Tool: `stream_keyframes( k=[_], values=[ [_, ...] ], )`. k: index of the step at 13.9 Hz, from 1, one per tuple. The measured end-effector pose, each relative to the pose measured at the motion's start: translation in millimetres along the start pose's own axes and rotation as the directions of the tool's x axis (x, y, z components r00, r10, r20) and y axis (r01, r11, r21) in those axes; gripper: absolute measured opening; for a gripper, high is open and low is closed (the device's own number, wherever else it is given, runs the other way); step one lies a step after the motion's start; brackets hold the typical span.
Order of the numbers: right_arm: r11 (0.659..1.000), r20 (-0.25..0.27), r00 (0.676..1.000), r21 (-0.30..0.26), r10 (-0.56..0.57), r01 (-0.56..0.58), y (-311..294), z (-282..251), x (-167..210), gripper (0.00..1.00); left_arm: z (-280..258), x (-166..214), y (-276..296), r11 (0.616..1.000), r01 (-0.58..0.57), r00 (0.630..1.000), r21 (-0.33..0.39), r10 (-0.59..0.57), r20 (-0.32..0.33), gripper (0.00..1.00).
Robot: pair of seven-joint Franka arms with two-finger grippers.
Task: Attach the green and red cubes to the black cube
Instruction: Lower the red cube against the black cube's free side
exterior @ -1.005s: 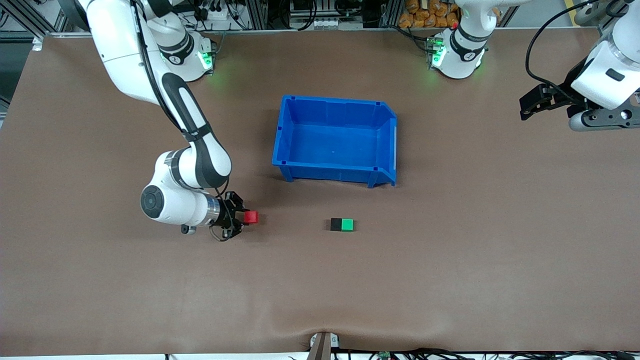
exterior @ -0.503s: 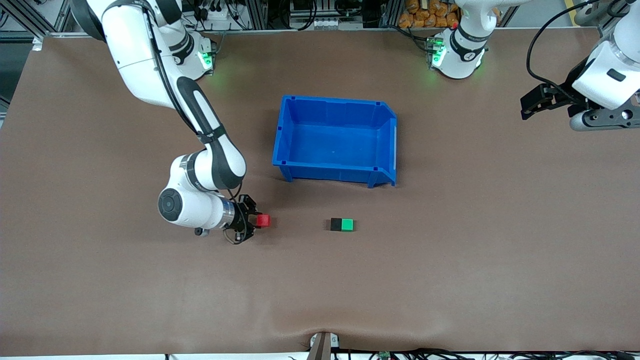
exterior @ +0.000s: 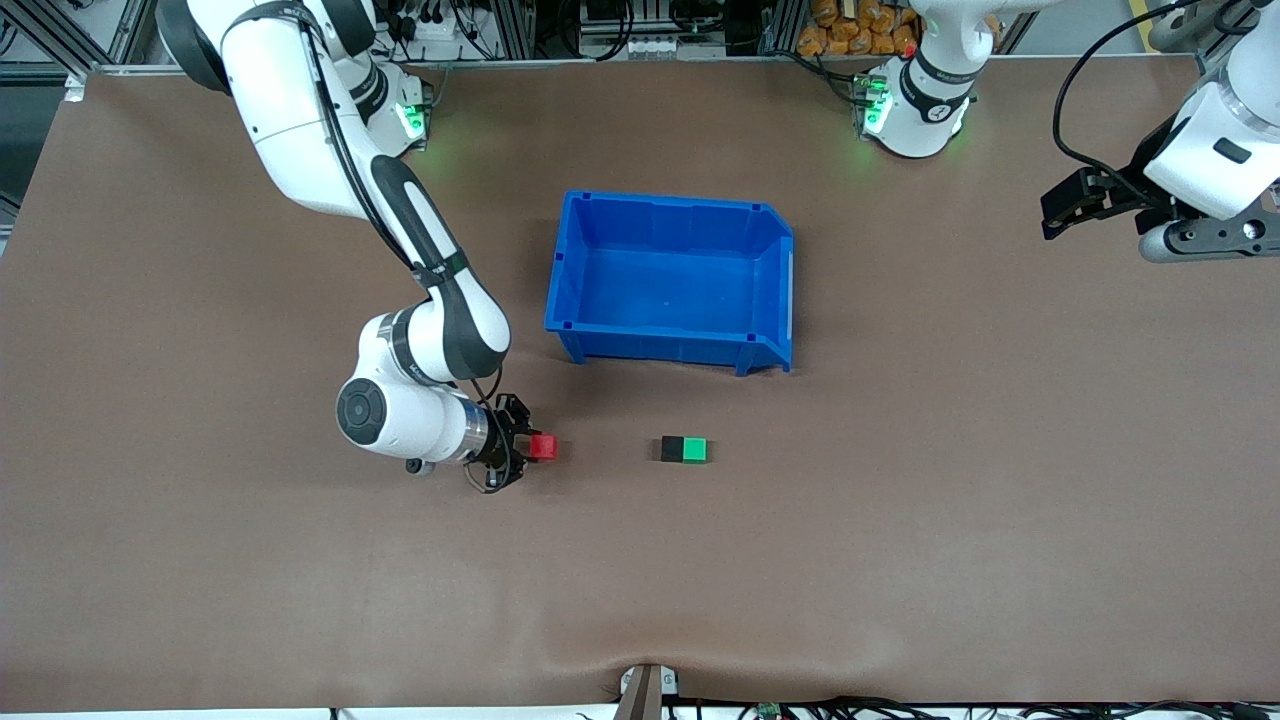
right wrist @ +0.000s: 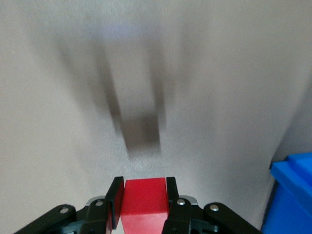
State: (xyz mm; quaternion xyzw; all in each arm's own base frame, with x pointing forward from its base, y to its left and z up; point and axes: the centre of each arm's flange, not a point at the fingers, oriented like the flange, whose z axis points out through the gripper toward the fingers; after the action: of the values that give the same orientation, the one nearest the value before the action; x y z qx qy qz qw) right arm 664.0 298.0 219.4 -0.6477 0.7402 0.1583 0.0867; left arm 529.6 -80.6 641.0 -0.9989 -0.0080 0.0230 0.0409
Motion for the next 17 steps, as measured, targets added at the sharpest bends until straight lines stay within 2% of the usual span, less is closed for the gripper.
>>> stream_keyframes(
  k=[17],
  values=[
    [0.995,0.035,0.997,0.067,0.075,-0.077,8,38,-72,0.40,0,0,0,1.000,0.000,1.000,0.000,0.000,0.000,1.00]
  ],
)
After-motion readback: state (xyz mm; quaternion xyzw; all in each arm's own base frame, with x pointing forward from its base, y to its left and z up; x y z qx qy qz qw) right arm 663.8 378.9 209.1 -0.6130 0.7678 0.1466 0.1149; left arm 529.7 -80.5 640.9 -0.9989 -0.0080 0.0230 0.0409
